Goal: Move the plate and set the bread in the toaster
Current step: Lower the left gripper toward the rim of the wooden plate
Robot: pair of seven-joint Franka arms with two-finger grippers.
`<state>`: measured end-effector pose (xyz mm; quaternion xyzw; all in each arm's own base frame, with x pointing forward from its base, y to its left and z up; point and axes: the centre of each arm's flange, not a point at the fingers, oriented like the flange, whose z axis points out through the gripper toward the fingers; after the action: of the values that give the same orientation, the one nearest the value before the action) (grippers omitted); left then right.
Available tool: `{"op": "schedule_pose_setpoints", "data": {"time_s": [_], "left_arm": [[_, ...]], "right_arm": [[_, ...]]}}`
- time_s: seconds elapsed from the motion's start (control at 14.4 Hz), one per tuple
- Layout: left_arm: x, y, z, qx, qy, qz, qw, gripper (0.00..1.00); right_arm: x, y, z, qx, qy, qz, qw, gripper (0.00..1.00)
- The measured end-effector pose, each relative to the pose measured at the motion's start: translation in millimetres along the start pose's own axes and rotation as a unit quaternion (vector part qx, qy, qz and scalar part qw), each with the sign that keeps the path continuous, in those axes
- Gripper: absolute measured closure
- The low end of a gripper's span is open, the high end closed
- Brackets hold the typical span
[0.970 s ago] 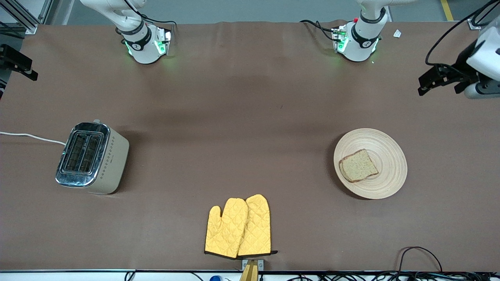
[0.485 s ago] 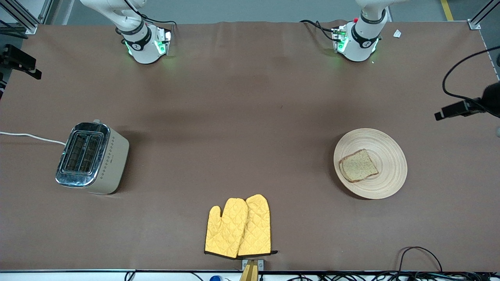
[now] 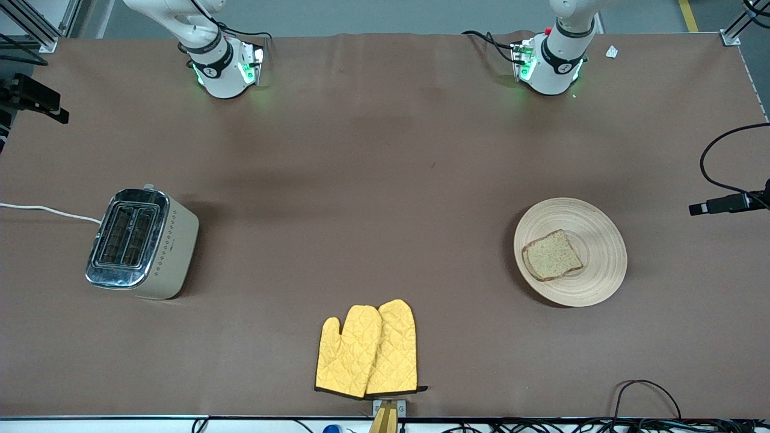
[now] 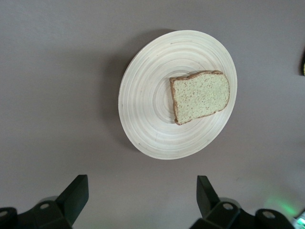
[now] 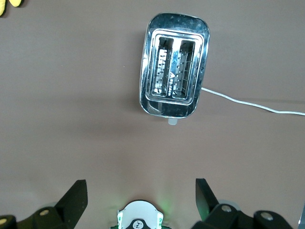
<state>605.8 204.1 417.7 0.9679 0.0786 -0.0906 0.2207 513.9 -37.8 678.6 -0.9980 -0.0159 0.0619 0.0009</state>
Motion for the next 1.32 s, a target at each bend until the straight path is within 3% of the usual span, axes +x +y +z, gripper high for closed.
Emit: {"op": "schedule_pose_setpoints", "data": {"time_s": [0.35,0.62,0.97,1.32], "left_arm": [[22.5,-75.8,66.5,-0.108,-0.015,0.004,0.994,0.00],[40.5,-96.7,100.1,-0.135,-0.001,0.030,0.990,0.03],[53.0,-127.1,136.1,-0.174,0.040,0.079,0.981,0.18],[57.5,-144.4,173.9,-0.210,0.052,0.117,0.969,0.21]], "right_arm": [[-0.7,1.5,0.6,0.000,-0.003,0.001,1.000,0.00],[-1.1,0.2,1.0,0.001,-0.005,-0.001,1.000,0.00],[-1.3,-1.2,1.2,0.001,-0.007,-0.002,1.000,0.00],[-0.9,-7.2,1.1,0.000,-0.007,-0.008,1.000,0.00]]}}
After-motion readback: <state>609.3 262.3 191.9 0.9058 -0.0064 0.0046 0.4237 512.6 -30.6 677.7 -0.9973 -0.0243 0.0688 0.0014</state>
